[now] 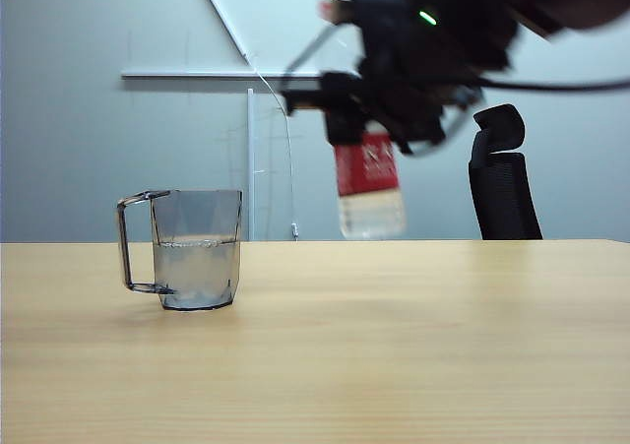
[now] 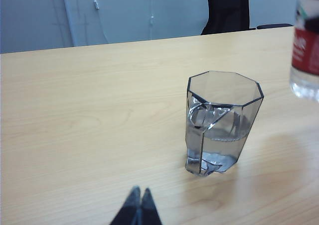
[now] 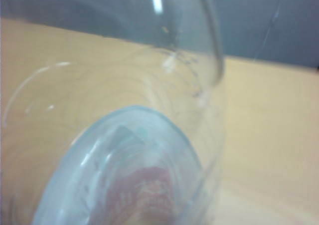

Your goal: Pick up the mineral water bottle on the table and pour water into the mug until it's half full.

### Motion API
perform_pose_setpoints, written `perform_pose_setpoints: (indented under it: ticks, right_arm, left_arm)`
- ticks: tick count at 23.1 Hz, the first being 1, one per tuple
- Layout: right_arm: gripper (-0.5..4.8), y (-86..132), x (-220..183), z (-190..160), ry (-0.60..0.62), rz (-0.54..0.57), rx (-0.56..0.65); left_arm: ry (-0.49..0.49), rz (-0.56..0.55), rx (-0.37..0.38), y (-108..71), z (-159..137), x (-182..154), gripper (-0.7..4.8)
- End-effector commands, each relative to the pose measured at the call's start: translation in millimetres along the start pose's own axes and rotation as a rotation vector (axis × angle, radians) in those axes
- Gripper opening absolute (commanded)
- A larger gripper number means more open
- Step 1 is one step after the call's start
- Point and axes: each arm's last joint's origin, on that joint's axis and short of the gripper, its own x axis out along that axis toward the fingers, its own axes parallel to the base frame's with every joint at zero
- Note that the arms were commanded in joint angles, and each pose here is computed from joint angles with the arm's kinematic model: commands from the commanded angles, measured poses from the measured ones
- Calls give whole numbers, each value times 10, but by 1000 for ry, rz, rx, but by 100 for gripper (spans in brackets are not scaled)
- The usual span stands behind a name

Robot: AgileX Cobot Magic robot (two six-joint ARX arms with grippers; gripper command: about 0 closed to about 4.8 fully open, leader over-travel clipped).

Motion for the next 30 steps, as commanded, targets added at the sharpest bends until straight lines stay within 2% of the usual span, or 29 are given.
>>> perform_pose_setpoints:
  ticks: [1,7,19,21,26,30]
  right_arm:
    - [188,-142,-49,-75,-73,-8,136]
    - [188,-256,-126,-297,-30,-33,122]
    - [192,-243,-82,-407,-2,-49,85]
    - [222,-244,-82,-410,-1,-49,81]
    - [230,-232,-116,-460,17,-56,35]
    - [336,-219,-176,-526,34,-45,27]
  left_arm:
    - [-7,15,-5,21,13,-2,-2]
    - [-4,126,-13,127,10,-11,-2]
    - [-2,198,-18,194,7,-23,-2]
    - [-2,212,-19,207,7,-26,-2]
    - [-2,218,-19,213,6,-28,-2]
    - [-2,218,-19,213,7,-28,-2]
